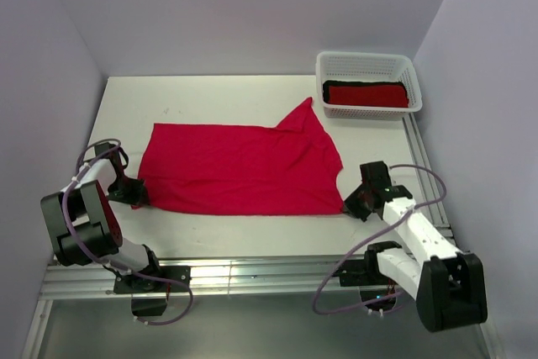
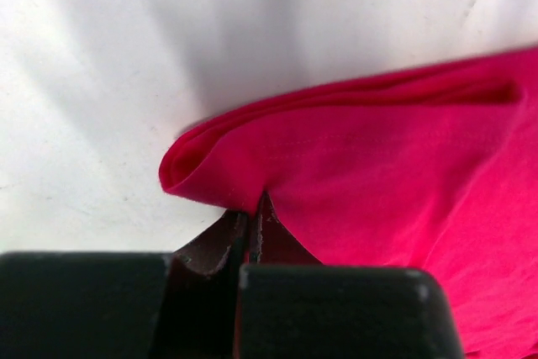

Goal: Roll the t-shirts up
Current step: Fold the tshirt

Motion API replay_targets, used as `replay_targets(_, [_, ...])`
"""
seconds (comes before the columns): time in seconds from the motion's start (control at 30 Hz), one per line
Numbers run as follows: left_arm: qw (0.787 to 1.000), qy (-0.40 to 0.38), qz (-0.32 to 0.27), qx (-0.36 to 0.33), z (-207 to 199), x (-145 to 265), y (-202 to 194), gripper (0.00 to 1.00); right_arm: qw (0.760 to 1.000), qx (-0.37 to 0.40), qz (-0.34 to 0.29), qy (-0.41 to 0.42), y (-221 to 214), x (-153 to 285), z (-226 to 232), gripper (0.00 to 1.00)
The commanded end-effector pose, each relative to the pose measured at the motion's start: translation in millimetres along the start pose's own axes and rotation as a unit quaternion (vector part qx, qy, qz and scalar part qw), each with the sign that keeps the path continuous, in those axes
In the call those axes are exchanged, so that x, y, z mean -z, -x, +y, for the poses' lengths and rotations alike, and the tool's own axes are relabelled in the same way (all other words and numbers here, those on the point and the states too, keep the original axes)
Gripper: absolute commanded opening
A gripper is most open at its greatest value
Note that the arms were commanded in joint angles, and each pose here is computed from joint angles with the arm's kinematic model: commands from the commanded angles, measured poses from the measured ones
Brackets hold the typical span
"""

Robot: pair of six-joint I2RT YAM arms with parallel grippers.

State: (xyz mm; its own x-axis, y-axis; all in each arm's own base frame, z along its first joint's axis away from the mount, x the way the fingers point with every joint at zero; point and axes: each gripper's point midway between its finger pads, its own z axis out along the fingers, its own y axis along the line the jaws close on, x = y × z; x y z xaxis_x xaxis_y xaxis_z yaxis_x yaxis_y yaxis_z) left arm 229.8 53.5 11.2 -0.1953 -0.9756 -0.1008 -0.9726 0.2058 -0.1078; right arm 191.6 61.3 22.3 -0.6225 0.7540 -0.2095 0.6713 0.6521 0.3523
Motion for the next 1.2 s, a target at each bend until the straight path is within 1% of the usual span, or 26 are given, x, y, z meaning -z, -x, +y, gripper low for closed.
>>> replay_targets(0.0, [0.986,0.161,0.032,-0.014,72,-4,-20,0.01,0.999,0.008,0.017,-0.051,-21,10,-38,0.0])
replay_targets(0.07, [0.986,0.163,0.044,-0.013,74,-4,-25,0.01,0.999,0.007,0.007,-0.039,-21,16,-38,0.0])
replay_targets(0.13, [0.985,0.163,0.046,-0.008,79,-4,-29,0.01,0.998,0.013,0.006,-0.055,-21,21,-45,0.0])
replay_targets(0.17, [0.987,0.153,0.041,-0.009,77,0,-28,0.01,0.998,0.017,0.009,-0.059,-22,22,-47,0.02])
replay_targets(0.2, [0.988,0.148,0.036,-0.01,76,2,-27,0.02,0.998,0.023,0.011,-0.057,-22,25,-45,0.12])
replay_targets(0.23, [0.99,0.139,0.028,-0.01,75,7,-24,0.09,0.998,0.029,0.011,-0.057,-21,27,-45,0.3])
replay_targets(0.27, [0.99,0.138,0.025,-0.012,76,10,-24,0.14,0.998,0.03,0.008,-0.056,-20,29,-44,0.42])
replay_targets(0.3, [0.99,0.135,0.024,-0.012,76,13,-24,0.28,0.998,0.03,0.004,-0.051,-17,33,-39,0.51])
replay_targets(0.33, [0.991,0.127,0.024,-0.02,74,15,-24,0.44,0.998,0.032,0.0,-0.046,-15,35,-36,0.57])
replay_targets(0.37, [0.993,0.115,0.022,-0.022,71,18,-24,0.51,0.999,0.031,-0.003,-0.042,-12,39,-33,0.62])
replay_targets(0.43, [0.991,0.129,0.023,-0.019,76,27,-24,0.69,0.999,0.032,-0.013,-0.029,-4,49,-21,0.65])
replay_targets(0.47, [0.991,0.127,0.022,-0.021,74,31,-23,0.7,0.998,0.032,-0.024,-0.038,2,53,-20,0.65])
replay_targets(0.53, [0.99,0.136,0.016,-0.029,76,39,-19,0.72,0.998,0.043,-0.043,-0.015,17,69,1,0.65])
replay_targets(0.57, [0.991,0.133,0.005,-0.031,75,45,-14,0.73,0.998,0.046,-0.048,-0.013,23,73,7,0.65])
replay_targets(0.6, [0.992,0.121,-0.012,-0.032,66,55,-5,0.74,0.996,0.054,-0.064,0.011,35,86,27,0.65])
replay_targets(0.67, [0.992,0.115,-0.041,-0.038,61,71,8,0.76,0.996,0.061,-0.064,0.026,45,92,46,0.65])
replay_targets(0.73, [0.994,0.068,-0.075,-0.045,35,92,27,0.78,0.992,0.068,-0.074,0.072,59,104,79,0.65])
replay_targets(0.83, [0.994,-0.012,-0.09,-0.061,-8,113,42,0.81,0.988,0.066,-0.089,0.108,79,106,117,0.65])
replay_targets(0.87, [0.991,-0.06,-0.098,-0.063,-34,123,49,0.82,0.987,0.064,-0.094,0.114,89,101,133,0.65])
replay_targets(0.9, [0.989,-0.086,-0.099,-0.072,-48,127,52,0.83,0.986,0.063,-0.095,0.121,93,98,143,0.65])
replay_targets(0.93, [0.985,-0.104,-0.103,-0.088,-61,126,56,0.9,0.985,0.058,-0.1,0.125,99,96,154,0.63])
replay_targets(0.97, [0.981,-0.124,-0.117,-0.093,-76,130,63,0.92,0.988,0.066,-0.092,0.11,98,80,163,0.63])
replay_targets(1.0, [0.973,-0.153,-0.126,-0.122,-95,138,65,0.93,0.984,0.071,-0.103,0.125,106,86,184,0.63])
replay_targets(1.07, [0.969,-0.154,-0.132,-0.138,-113,131,70,0.95,0.986,0.079,-0.112,0.099,111,68,199,0.62])
replay_targets(1.1, [0.961,-0.183,-0.14,-0.15,-135,140,72,0.96,0.981,0.089,-0.122,0.118,111,72,221,0.62])
replay_targets(1.17, [0.956,-0.192,-0.136,-0.173,-154,129,75,0.95,0.981,0.096,-0.129,0.109,115,54,236,0.61])
